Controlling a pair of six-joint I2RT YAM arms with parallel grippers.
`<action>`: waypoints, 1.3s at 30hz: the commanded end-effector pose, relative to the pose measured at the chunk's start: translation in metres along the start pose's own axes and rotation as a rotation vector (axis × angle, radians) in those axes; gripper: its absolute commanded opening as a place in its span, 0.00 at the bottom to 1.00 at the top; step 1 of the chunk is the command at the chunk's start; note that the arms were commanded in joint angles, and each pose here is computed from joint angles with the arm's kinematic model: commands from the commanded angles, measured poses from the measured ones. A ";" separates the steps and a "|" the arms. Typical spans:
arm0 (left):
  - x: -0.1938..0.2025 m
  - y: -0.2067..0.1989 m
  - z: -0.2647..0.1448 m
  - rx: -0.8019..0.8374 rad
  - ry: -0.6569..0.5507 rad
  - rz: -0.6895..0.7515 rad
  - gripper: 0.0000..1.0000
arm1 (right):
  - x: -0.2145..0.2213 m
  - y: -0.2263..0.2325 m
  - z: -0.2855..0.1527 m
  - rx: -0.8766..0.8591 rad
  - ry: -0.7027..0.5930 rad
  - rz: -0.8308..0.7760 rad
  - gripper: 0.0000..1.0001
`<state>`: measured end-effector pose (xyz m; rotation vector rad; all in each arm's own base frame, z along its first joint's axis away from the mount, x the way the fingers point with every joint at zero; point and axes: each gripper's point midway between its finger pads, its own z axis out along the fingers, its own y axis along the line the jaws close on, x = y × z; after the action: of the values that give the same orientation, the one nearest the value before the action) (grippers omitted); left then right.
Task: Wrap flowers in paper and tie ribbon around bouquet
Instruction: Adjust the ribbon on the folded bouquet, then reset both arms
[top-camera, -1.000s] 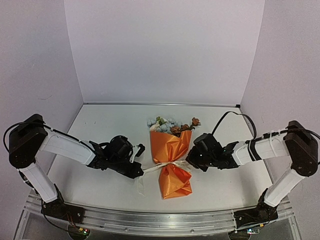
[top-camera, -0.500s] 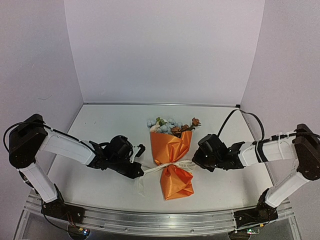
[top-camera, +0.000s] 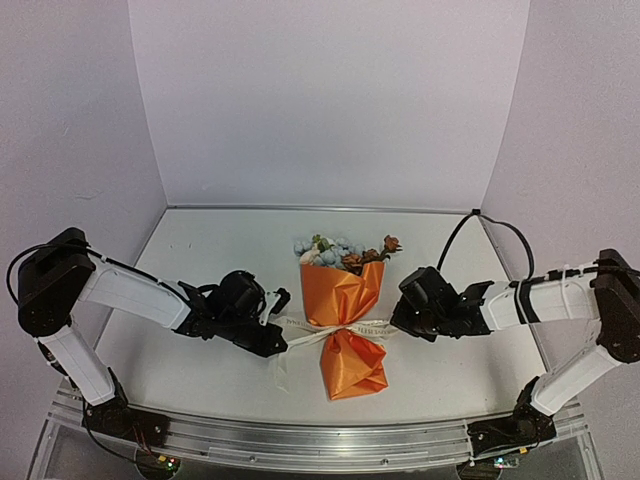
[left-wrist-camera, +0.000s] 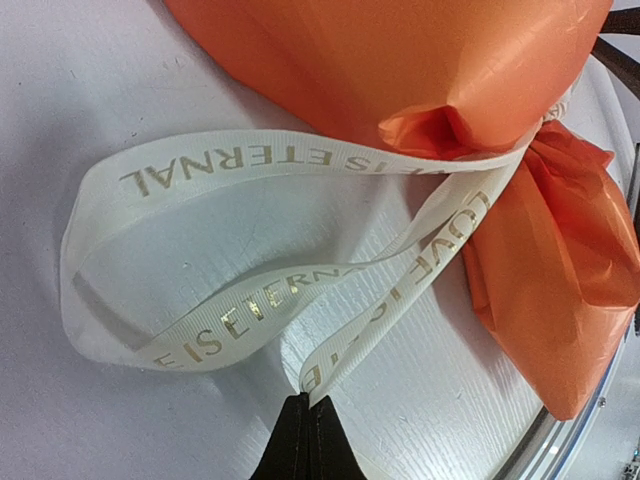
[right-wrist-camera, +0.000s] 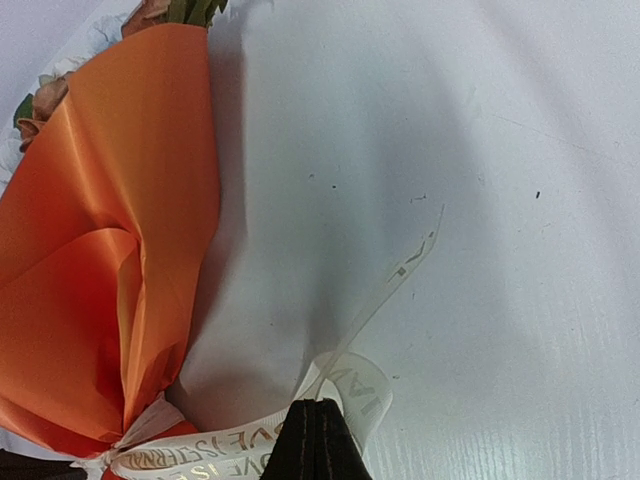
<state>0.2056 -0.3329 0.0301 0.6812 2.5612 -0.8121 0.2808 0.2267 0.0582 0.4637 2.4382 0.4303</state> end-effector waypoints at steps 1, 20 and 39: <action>0.007 0.012 -0.006 -0.037 0.026 -0.020 0.00 | -0.022 0.005 -0.008 0.024 -0.038 -0.060 0.00; 0.003 0.021 -0.016 -0.041 0.038 -0.001 0.00 | -0.029 0.009 -0.009 0.058 0.018 -0.158 0.00; -0.084 0.008 -0.093 -0.005 -0.230 -0.098 0.85 | -0.039 -0.009 -0.049 0.040 0.011 -0.172 0.73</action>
<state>0.2283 -0.2991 0.0772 0.5530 2.5489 -0.8045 0.2833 0.2101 0.0921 0.2614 2.5338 0.3311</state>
